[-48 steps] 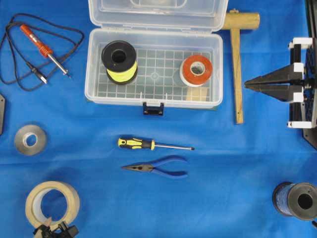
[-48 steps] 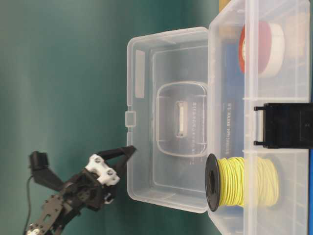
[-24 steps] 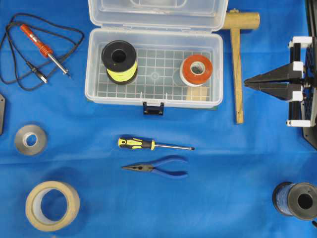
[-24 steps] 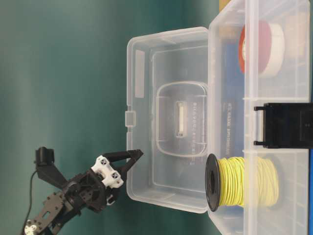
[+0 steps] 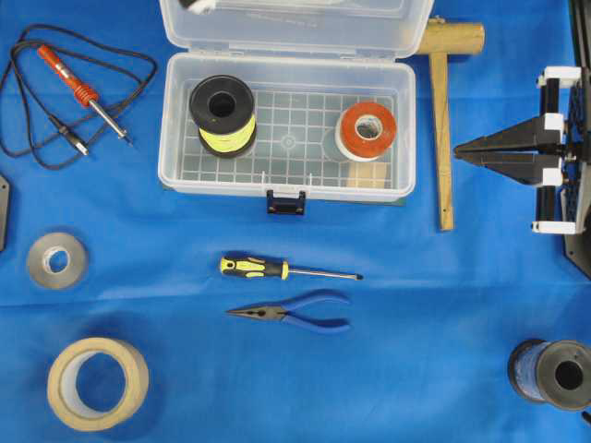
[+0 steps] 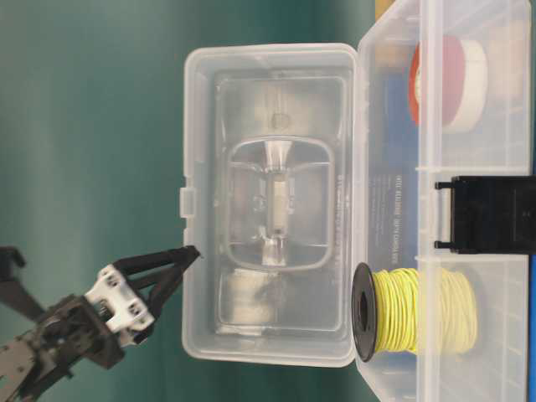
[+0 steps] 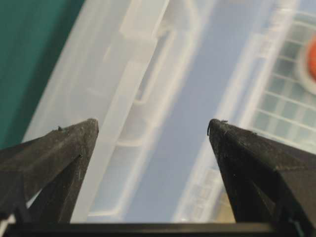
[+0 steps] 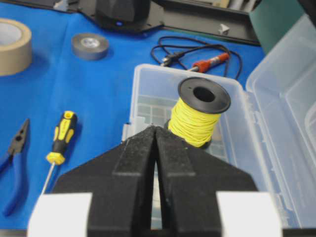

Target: Close the tool box with the left arm.

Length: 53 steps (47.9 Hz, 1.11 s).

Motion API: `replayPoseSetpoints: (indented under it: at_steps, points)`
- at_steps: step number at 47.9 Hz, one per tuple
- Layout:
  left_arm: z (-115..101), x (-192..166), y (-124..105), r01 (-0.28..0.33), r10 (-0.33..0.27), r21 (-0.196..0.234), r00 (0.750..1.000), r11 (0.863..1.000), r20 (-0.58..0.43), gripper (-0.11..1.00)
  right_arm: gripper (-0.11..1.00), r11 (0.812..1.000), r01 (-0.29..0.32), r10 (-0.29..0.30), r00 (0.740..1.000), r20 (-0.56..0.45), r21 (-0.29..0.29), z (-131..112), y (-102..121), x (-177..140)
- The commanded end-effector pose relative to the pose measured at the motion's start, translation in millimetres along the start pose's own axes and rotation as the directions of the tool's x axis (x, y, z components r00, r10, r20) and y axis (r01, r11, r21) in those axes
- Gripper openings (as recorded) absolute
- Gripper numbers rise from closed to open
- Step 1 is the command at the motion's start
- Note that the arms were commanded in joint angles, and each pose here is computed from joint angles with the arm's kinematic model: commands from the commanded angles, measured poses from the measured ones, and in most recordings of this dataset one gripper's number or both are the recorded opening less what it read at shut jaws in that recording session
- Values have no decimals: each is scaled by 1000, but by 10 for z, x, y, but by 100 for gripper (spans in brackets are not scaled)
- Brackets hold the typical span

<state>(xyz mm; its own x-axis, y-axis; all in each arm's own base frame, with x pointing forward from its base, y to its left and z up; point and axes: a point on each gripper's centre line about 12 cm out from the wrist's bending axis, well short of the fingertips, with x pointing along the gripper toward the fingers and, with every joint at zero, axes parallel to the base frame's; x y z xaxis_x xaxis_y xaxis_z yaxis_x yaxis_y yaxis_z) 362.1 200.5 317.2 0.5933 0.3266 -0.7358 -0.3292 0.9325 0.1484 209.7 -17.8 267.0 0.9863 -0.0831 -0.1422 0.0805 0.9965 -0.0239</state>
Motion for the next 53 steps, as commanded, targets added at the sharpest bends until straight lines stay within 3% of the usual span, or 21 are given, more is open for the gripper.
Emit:
replayPoseSetpoints:
  at_steps: [1,14,32,46,53]
  points:
    - [-15,-112,-294,61,-61,26,998,998,-18,90,0,1000,4,-4,1000,15,-7,51,-10,12]
    - [-176,-372,-747,143,-141,65,989,988,-33,90,0,1000,7,-7,1000,21,-7,65,-16,7]
    - [-508,-756,-1444,281,-278,121,960,952,-40,90,0,1000,6,-6,999,43,-8,118,-14,-27]
    - [-675,-1239,-1676,357,-375,146,918,923,130,90,0,1000,8,-8,999,49,-5,127,-18,-33]
    - [-814,-1467,-1650,374,-408,168,872,912,272,89,0,1000,6,-6,999,54,-4,138,-15,-36]
